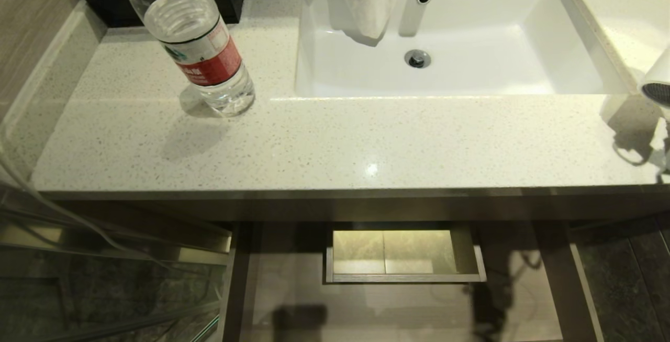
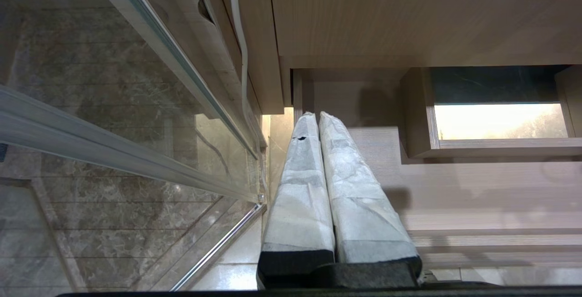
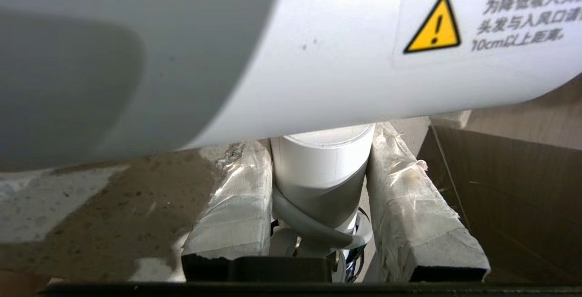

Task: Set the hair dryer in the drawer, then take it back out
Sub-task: Place it on the countertop

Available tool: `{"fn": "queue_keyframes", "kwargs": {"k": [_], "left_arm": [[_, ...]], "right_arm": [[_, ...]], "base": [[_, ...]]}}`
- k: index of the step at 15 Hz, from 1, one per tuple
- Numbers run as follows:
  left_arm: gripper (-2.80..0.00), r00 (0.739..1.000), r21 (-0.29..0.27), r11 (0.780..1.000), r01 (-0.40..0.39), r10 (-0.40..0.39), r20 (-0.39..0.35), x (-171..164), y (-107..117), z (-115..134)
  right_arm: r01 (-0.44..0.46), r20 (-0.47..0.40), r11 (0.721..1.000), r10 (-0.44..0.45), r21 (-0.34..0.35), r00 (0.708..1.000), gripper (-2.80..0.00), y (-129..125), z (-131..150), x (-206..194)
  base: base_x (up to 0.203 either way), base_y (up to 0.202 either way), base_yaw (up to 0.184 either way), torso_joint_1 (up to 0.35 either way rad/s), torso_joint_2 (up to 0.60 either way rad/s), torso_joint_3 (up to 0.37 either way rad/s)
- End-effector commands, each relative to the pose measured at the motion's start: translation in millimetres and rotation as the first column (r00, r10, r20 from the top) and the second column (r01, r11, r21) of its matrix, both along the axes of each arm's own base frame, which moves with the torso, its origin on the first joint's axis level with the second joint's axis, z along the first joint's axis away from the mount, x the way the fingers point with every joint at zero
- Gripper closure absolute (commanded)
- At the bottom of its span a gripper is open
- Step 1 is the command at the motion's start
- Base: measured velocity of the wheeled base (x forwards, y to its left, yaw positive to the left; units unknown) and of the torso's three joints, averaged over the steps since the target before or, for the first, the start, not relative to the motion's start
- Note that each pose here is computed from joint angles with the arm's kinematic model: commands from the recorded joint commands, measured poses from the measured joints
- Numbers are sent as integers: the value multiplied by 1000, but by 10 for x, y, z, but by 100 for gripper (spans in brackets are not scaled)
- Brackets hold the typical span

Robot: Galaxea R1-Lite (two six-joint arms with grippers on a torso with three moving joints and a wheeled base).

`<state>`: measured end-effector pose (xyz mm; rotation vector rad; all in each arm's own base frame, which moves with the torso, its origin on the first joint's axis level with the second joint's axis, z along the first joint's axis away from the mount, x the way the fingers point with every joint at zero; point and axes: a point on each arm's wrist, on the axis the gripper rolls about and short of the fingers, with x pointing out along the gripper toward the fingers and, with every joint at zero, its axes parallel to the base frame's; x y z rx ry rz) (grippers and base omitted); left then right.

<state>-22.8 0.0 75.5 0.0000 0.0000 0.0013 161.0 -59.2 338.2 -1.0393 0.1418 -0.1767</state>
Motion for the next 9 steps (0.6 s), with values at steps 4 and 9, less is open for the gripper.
{"fn": "queue_keyframes", "kwargs": {"k": [4,9], "left_arm": [[0,1000,0,1000,0,0,0,0,0,0],[0,1000,0,1000,0,0,0,0,0,0]], "right_arm": [[-69,-55,997,67,-36,996,0,-96,-107,280],[-72,-82,997,69,-29,994,0,-180,-140,494]], "base": [[0,0,0,0,0,0],[0,0,0,0,0,0]]}}
